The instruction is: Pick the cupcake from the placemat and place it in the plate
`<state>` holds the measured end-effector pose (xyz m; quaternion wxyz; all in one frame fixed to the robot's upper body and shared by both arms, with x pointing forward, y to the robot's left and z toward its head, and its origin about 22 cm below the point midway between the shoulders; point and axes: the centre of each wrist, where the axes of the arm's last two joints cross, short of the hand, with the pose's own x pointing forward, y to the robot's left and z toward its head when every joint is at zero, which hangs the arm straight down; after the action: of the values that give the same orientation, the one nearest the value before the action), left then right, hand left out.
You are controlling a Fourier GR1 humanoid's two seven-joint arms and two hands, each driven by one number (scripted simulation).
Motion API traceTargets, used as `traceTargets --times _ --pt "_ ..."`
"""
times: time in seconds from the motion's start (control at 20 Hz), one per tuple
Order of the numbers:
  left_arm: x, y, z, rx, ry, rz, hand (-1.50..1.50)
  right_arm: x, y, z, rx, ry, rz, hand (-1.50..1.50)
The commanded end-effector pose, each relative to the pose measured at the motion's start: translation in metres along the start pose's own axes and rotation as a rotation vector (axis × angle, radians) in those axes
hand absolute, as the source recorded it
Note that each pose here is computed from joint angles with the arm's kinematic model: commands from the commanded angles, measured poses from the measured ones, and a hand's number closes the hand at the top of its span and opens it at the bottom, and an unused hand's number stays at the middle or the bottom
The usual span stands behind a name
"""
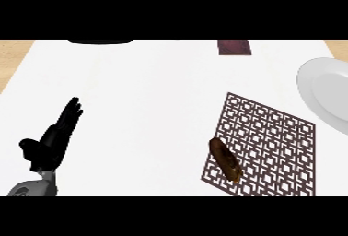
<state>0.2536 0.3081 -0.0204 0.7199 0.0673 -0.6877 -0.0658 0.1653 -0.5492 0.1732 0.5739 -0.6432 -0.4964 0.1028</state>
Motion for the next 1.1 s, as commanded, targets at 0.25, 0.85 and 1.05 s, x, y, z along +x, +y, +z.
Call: traceTargets --times 0.25,0.85,1.05 --pt "0.007 -0.013 -0.015 -0.022 -0.005 -0.001 0.00 0.048 0.068 -0.043 0.111 -0.006 -0.048 1.50" --pt "-0.006 0.004 0.007 -0.031 -0.004 -0.010 0.00 0.100 0.153 -0.063 0.158 -0.001 -0.102 1.50" --pt "0.007 -0.009 -0.003 -0.026 -0.023 0.009 0.00 0.101 0.157 -0.068 0.079 0.144 -0.278 -1.50"
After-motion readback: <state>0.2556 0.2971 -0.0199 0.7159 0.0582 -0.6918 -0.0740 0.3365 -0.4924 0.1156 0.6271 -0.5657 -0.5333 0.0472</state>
